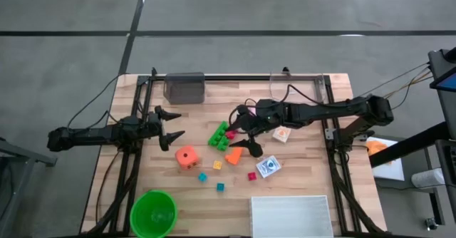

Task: Pick & Place Toys
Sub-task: Put the pink dice into the transparent bin

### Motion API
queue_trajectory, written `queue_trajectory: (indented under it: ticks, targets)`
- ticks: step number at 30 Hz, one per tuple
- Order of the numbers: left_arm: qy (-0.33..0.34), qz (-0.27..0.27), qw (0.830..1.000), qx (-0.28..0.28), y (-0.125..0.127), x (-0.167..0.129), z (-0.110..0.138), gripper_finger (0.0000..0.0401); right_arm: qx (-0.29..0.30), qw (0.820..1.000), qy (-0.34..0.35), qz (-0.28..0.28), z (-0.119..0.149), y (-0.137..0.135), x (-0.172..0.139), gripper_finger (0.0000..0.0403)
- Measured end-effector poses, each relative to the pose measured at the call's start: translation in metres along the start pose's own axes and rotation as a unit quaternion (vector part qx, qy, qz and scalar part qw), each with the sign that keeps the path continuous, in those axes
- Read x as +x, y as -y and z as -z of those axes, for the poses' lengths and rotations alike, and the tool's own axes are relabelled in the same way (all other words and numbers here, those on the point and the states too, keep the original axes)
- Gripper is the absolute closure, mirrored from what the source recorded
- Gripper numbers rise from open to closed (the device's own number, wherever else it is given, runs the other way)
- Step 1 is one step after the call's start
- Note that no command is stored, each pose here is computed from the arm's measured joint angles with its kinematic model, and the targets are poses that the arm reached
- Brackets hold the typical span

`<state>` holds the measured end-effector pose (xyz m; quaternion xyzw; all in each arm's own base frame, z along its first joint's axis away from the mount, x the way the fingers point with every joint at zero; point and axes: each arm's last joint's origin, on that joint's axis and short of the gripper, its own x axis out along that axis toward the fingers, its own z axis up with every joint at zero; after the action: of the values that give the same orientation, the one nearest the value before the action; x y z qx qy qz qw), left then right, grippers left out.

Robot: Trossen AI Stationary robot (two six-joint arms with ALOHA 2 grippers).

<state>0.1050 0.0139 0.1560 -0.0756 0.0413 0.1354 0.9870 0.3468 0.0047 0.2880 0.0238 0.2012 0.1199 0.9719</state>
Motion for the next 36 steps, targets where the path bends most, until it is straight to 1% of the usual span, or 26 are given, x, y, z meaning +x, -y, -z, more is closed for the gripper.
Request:
queue_trajectory:
  ticks: [2, 4, 5, 6, 8, 9, 12, 13, 19, 23, 31, 36]
  targets:
    - [0.000, 0.000, 1.000, 0.000, 0.0000, 0.0000, 0.0000, 0.0006, -0.015, 1.000, 0.002, 0.004, 0.0002, -0.0032, 0.0019, 0.0081]
    - [0.000, 0.000, 1.000, 0.000, 0.0000, 0.0000, 0.0000, 0.0006, -0.030, 1.000, 0.010, 0.003, -0.0014, -0.0055, 0.0025, 0.0031]
    - [0.000, 0.000, 1.000, 0.000, 0.0000, 0.0000, 0.0000, 0.0006, -0.035, 0.999, 0.013, 0.003, -0.0020, -0.0059, 0.0025, 0.0017]
    - [0.000, 0.000, 1.000, 0.000, 0.0000, 0.0000, -0.0001, 0.0006, -0.042, 0.999, 0.008, 0.003, -0.0011, -0.0061, 0.0025, 0.0014]
    - [0.000, 0.000, 1.000, 0.000, 0.0000, 0.0000, -0.0001, 0.0006, -0.042, 0.999, -0.007, 0.005, 0.0025, -0.0066, 0.0026, 0.0027]
    - [0.000, 0.000, 1.000, 0.000, 0.0000, 0.0000, -0.0001, 0.0006, -0.039, 0.999, -0.010, 0.007, 0.0033, -0.0066, 0.0027, 0.0026]
    - [0.000, 0.000, 1.000, 0.000, 0.0000, 0.0000, -0.0001, 0.0006, -0.042, 0.999, -0.008, 0.007, 0.0024, -0.0075, 0.0019, 0.0007]
    - [0.000, 0.000, 1.000, 0.000, 0.0000, 0.0000, -0.0001, 0.0006, -0.044, 0.999, -0.008, 0.006, 0.0021, -0.0080, 0.0017, 0.0011]
    - [0.000, 0.000, 1.000, 0.000, 0.0000, 0.0000, -0.0001, 0.0006, -0.044, 0.999, -0.015, 0.016, 0.0035, -0.0062, 0.0014, 0.0069]
    - [0.000, 0.000, 1.000, 0.000, 0.0000, 0.0000, -0.0001, 0.0006, -0.043, 0.999, -0.015, 0.019, 0.0031, -0.0048, 0.0011, 0.0097]
    - [0.000, 0.000, 1.000, 0.000, 0.0000, 0.0000, 0.0000, 0.0006, -0.041, 0.998, -0.023, 0.029, 0.0046, -0.0034, 0.0008, 0.0126]
    - [0.000, 0.000, 1.000, 0.000, 0.0000, 0.0000, 0.0000, 0.0006, -0.032, 0.999, -0.007, 0.043, 0.0011, -0.0025, 0.0007, 0.0132]
